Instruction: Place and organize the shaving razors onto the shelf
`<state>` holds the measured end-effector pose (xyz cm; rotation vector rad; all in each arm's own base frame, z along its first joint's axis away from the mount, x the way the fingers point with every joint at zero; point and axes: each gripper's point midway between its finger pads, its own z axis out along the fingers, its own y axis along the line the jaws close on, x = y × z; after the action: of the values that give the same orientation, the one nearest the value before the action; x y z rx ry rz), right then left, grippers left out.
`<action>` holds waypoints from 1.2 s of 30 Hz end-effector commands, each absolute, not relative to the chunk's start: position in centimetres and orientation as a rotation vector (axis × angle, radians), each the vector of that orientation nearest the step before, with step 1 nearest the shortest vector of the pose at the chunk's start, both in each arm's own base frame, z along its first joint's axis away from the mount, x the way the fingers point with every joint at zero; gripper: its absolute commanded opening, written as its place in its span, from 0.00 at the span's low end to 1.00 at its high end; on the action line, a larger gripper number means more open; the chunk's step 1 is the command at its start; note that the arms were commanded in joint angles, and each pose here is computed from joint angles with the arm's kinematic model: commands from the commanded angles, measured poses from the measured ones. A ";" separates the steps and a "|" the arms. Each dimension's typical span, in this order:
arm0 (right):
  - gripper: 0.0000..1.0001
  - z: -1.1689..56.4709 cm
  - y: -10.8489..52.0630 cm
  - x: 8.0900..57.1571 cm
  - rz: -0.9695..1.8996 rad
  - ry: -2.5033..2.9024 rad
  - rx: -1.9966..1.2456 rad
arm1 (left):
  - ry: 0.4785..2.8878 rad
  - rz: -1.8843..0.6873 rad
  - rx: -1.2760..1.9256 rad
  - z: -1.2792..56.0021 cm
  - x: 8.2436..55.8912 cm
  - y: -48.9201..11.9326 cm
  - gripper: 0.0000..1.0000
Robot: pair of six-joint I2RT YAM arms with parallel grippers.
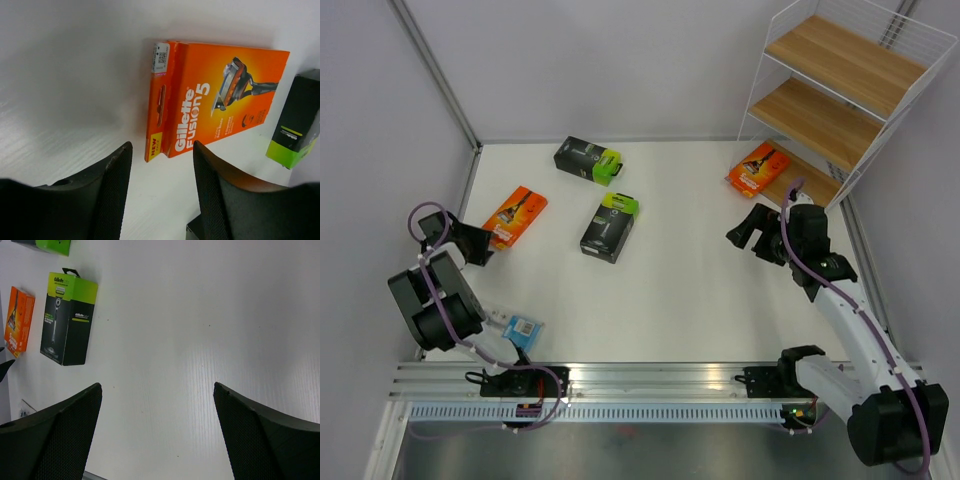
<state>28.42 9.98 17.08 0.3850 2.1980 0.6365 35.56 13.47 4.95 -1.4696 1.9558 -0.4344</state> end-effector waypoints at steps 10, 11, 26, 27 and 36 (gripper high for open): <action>0.98 18.6 10.6 31.7 0.646 2.144 0.342 | 1.899 -0.372 -1.460 3.7 37.1 15.8 0.42; 0.98 18.6 10.5 31.9 0.641 2.140 0.344 | 1.904 -0.371 -1.462 3.4 37.1 15.8 0.40; 0.98 17.2 9.7 32.0 0.576 2.171 0.376 | 1.873 -0.441 -1.421 2.3 38.8 15.9 0.26; 0.98 17.1 9.6 32.0 0.573 2.172 0.382 | 1.872 -0.448 -1.410 2.3 39.0 15.9 0.17; 0.98 17.6 10.0 32.9 0.589 2.175 0.369 | 1.763 -0.565 -1.173 8.1 39.6 14.1 0.02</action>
<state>31.30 9.58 14.95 0.4056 2.2417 0.5668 38.34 14.61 2.99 -1.3606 1.8474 -0.4925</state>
